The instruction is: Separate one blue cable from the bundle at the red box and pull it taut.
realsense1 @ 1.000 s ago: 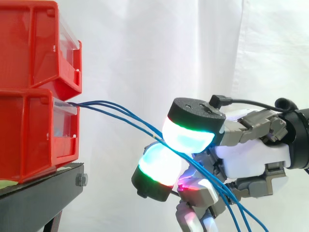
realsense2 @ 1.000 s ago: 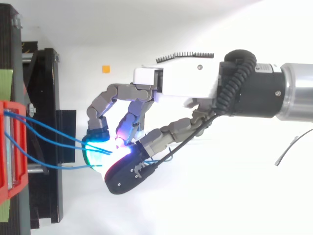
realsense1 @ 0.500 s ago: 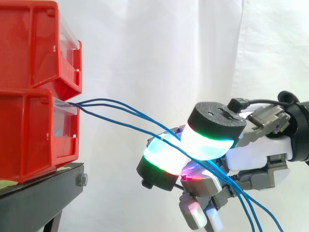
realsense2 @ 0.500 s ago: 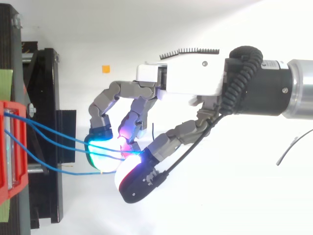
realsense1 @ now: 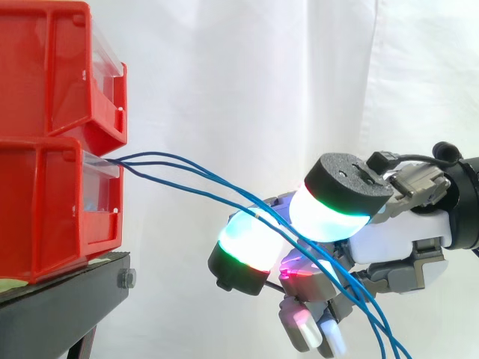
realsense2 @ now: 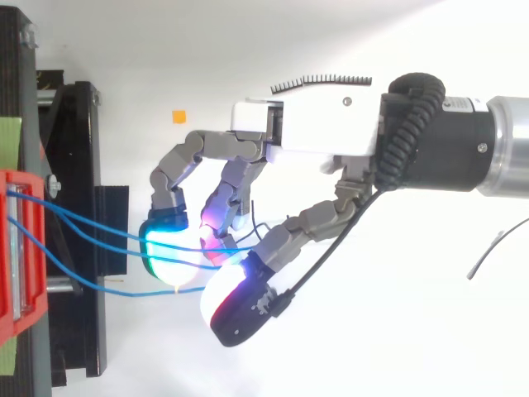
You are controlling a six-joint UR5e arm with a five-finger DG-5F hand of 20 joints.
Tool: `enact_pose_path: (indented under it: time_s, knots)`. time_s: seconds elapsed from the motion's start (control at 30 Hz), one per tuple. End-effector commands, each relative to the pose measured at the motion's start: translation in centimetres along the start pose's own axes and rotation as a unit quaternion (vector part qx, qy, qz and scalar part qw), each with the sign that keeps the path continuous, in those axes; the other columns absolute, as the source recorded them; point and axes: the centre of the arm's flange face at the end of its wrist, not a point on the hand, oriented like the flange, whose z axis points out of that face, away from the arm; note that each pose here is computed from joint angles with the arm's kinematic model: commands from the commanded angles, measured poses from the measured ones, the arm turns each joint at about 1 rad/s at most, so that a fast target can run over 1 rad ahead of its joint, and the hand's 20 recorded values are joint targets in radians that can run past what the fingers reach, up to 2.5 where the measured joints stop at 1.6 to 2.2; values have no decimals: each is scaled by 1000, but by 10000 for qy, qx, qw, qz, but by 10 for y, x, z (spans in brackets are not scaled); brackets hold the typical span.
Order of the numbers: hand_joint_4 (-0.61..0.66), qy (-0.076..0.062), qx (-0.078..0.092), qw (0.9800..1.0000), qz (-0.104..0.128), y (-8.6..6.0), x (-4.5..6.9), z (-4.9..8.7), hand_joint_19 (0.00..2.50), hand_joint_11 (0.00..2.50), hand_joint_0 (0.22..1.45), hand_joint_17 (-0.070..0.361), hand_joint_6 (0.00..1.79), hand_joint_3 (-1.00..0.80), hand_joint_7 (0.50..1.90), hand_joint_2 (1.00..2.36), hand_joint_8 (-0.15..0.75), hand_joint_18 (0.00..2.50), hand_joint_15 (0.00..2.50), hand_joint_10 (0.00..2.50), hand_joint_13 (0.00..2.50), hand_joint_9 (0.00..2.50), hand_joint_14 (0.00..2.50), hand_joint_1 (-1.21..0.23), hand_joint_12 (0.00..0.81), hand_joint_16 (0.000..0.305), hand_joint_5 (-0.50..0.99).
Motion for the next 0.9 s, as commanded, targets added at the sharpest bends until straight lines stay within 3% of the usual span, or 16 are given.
enact_pose_path:
  time_s: [0.0, 0.07, 0.23, 0.4, 0.53, 0.6, 0.73, 0.87]
  knots:
    - [46, -3, 1, 10000, 0, 0, 0, 0, 890, 1053, 480, 110, 905, -500, 854, 1000, 230, 857, 748, 21, 1008, 1210, 26, -751, 312, 49, -125]
    - [40, -3, 1, 10000, 8, 0, 0, 0, 908, 1045, 503, 106, 886, -500, 868, 1000, 223, 841, 754, 21, 1002, 1222, 28, -560, 310, 47, -121]
    - [25, -3, 1, 10000, 8, 0, 0, 0, 947, 1054, 594, 95, 863, -500, 917, 1000, 208, 798, 776, 23, 989, 1221, 29, -435, 284, 42, -119]
    - [32, -3, 1, 10000, 8, 0, 0, 0, 928, 1056, 593, 104, 864, -377, 904, 1007, 228, 819, 764, 21, 1002, 1222, 27, -527, 305, 46, -121]
    - [68, 4, -1, 10000, 8, 0, 0, 0, 862, 1041, 581, 129, 891, -230, 858, 1004, 272, 901, 734, 16, 1039, 1240, 24, -747, 349, 57, -130]
    - [53, -3, 1, 10000, 9, 0, -1, 0, 864, 1041, 589, 125, 905, -224, 849, 1007, 262, 886, 734, 18, 1028, 1214, 25, -782, 341, 56, -140]
    - [-13, -3, 1, 10000, 9, 0, -1, 0, 920, 1093, 635, 98, 908, -299, 893, 1011, 203, 794, 765, 24, 976, 1144, 27, -845, 292, 44, -156]
    - [-109, -11, 2, 10000, 9, 0, -1, 0, 881, 1091, 725, 96, 921, -462, 922, 1003, 205, 813, 757, 23, 974, 1153, 29, -907, 285, 43, -160]
